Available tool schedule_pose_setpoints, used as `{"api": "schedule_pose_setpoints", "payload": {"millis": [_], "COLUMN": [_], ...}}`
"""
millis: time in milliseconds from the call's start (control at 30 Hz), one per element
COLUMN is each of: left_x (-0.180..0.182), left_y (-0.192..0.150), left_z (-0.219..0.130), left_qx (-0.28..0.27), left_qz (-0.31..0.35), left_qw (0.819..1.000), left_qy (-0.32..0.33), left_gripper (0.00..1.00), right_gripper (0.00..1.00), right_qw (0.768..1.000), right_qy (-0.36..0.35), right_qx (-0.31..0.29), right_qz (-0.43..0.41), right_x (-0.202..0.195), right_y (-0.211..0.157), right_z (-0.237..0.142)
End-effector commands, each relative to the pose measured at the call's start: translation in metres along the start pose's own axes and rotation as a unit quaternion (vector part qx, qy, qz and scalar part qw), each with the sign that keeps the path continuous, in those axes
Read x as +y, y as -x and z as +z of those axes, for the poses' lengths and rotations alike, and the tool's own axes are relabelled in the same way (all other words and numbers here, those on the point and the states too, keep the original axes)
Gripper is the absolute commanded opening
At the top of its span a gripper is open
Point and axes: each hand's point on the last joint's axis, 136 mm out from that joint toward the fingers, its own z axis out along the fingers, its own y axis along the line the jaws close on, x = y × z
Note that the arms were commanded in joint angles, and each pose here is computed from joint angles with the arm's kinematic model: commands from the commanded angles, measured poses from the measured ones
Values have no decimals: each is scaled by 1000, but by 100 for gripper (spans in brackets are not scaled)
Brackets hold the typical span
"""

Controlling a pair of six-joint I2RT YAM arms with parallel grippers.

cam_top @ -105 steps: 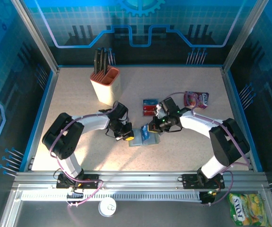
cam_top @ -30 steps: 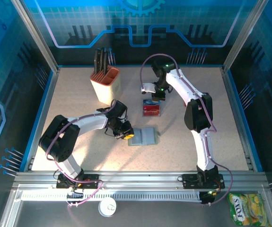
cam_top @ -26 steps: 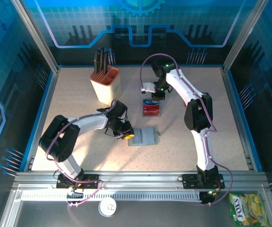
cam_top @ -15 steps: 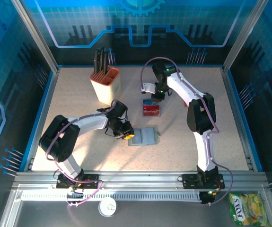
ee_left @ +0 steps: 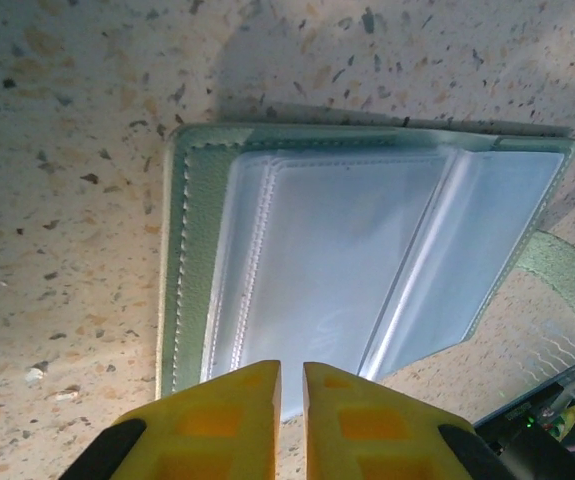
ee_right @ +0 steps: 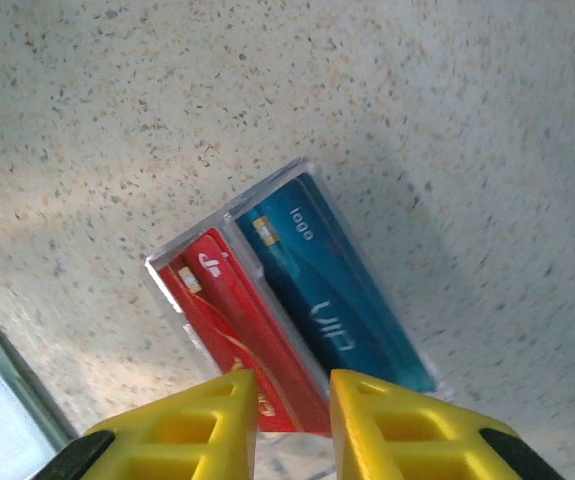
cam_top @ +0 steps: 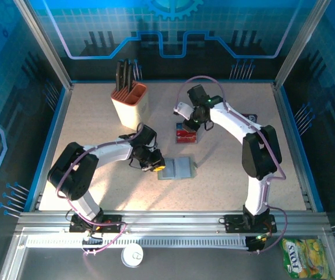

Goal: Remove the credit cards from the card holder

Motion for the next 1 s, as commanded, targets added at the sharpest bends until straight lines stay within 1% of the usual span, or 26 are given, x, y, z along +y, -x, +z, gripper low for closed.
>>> {"api": "schedule_pose_setpoints", "payload": {"millis": [0, 100, 200, 267, 367, 467, 567, 867, 967], "left_x": [2, 3, 4, 5, 7, 9, 12, 18, 21], "left_y": [0, -1, 0, 0, -1, -1, -1, -2, -2], "left_z": [-3, -4, -4, -3, -3, -4, -4, -4, -3], "left_qx": [-8, -9, -9, -8, -7, -6, -5, -1, 0], "left_qz": [5, 5, 5, 5, 3, 3, 2, 2, 3], "left_qw": [1000, 1000, 1000, 1000, 1000, 1000, 1000, 1000, 1000], "left_qy": [-4, -7, -10, -10, -10, -10, -8, -1, 5], "left_gripper": [14, 14, 13, 13, 12, 11, 9, 2, 1], "right_gripper": [27, 26, 26, 26, 26, 25, 24, 24, 24], "right_qw": [993, 986, 974, 959, 933, 913, 899, 887, 874], "right_qy": [-11, 3, 33, 54, 111, 140, 165, 199, 212], "right_qx": [-41, -40, -37, -28, -21, -21, -17, 26, 37], "right_qz": [111, 164, 223, 278, 342, 383, 405, 417, 435], "right_x": [10, 30, 53, 65, 88, 107, 127, 164, 172], "right_y": [13, 6, 1, -4, -5, -5, -6, -21, -26], "right_z": [-12, -13, -12, -9, -6, -3, -1, 12, 17]}}
